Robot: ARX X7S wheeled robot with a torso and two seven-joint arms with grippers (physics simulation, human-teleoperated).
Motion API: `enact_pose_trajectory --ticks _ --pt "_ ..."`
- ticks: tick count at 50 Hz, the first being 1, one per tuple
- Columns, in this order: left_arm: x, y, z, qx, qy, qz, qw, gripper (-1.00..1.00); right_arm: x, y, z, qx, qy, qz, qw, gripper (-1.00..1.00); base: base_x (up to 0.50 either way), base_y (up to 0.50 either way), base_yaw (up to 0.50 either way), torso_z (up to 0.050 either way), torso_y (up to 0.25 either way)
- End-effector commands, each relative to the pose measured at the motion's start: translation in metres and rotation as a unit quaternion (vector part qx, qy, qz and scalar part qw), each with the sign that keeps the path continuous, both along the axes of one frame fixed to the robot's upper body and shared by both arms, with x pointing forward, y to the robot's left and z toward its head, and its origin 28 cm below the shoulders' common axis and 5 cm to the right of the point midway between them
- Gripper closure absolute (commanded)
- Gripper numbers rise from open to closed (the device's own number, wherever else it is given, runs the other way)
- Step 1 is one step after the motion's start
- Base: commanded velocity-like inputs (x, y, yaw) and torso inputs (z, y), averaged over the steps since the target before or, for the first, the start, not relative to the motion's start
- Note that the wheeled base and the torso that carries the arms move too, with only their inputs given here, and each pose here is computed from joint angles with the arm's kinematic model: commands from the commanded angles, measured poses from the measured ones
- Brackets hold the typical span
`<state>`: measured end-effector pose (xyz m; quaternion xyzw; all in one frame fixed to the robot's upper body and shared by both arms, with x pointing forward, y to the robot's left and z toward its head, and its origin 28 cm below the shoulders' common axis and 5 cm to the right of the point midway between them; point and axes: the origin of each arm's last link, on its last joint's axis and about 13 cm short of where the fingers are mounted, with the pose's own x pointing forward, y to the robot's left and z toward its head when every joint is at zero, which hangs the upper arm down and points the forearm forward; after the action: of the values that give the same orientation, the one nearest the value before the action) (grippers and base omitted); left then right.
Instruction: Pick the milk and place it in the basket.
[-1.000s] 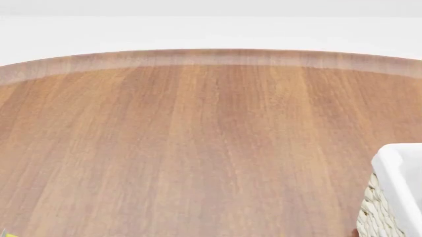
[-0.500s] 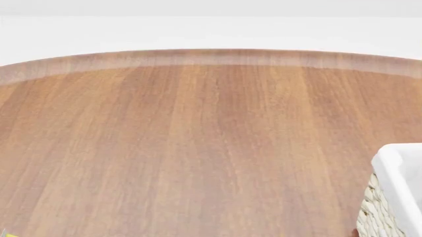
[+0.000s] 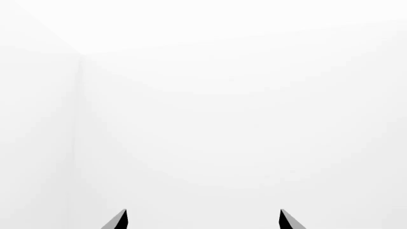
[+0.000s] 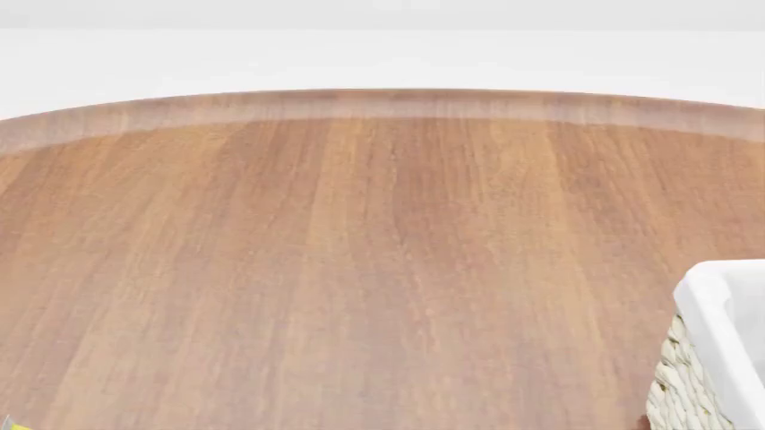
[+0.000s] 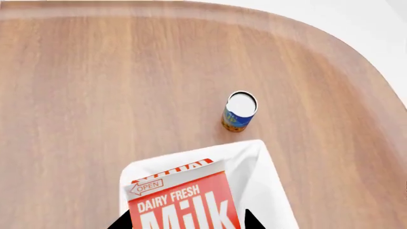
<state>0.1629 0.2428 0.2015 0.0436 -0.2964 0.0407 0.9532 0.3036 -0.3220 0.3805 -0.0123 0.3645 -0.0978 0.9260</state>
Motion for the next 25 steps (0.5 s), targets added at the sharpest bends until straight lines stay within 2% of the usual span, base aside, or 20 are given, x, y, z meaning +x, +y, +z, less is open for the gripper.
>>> enact_pose_trajectory --ticks 1,25 --pt "0.009 0.004 0.001 -0.007 -0.027 0.02 0.999 -1.0 0.015 0.008 -0.006 -0.003 0.011 0.018 1.0 1.0 0.0 0.0 0.0 0.0 0.0" --pt "0.01 0.003 -0.002 -0.007 -0.024 0.019 1.0 -1.0 0.025 0.004 -0.042 0.003 0.033 0.025 0.999 1.0 0.0 0.0 0.0 0.0 0.001"
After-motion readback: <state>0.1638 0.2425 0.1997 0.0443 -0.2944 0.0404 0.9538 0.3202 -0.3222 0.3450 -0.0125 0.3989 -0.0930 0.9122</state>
